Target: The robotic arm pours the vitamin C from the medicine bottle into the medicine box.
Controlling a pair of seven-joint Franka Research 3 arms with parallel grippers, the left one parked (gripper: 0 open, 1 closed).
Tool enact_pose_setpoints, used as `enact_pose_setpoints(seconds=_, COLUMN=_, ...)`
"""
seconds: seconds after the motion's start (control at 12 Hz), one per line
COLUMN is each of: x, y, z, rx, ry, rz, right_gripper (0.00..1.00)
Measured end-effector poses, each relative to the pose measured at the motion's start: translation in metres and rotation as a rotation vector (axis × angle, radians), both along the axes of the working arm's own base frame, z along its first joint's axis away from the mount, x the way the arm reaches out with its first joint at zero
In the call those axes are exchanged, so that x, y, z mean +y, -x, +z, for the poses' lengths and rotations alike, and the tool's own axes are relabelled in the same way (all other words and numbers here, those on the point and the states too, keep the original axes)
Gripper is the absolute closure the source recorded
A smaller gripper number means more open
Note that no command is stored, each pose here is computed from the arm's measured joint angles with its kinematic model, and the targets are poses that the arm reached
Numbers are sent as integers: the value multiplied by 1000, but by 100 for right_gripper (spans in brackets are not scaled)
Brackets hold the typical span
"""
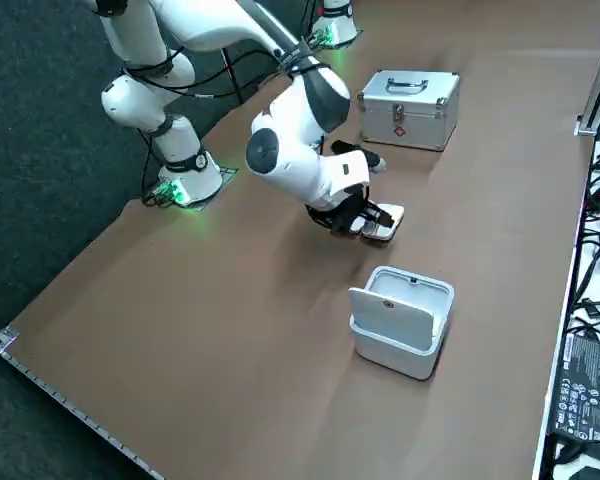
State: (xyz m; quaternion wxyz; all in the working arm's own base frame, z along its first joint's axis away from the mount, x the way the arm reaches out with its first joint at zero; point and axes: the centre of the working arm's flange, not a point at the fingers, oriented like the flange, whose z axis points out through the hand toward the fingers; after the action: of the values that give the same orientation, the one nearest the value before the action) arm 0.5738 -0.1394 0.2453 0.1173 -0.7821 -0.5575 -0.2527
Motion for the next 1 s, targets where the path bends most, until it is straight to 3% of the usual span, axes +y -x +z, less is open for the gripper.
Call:
enact_pose_setpoints(seconds=0.67, x=51, y=-16, z=7, rx=146, ry=234, rz=56, right_gripper=58)
enact_pose_setpoints(seconds=1.0, x=89, y=-27, z=14, rx=157, ry=400, rz=65, right_gripper=58)
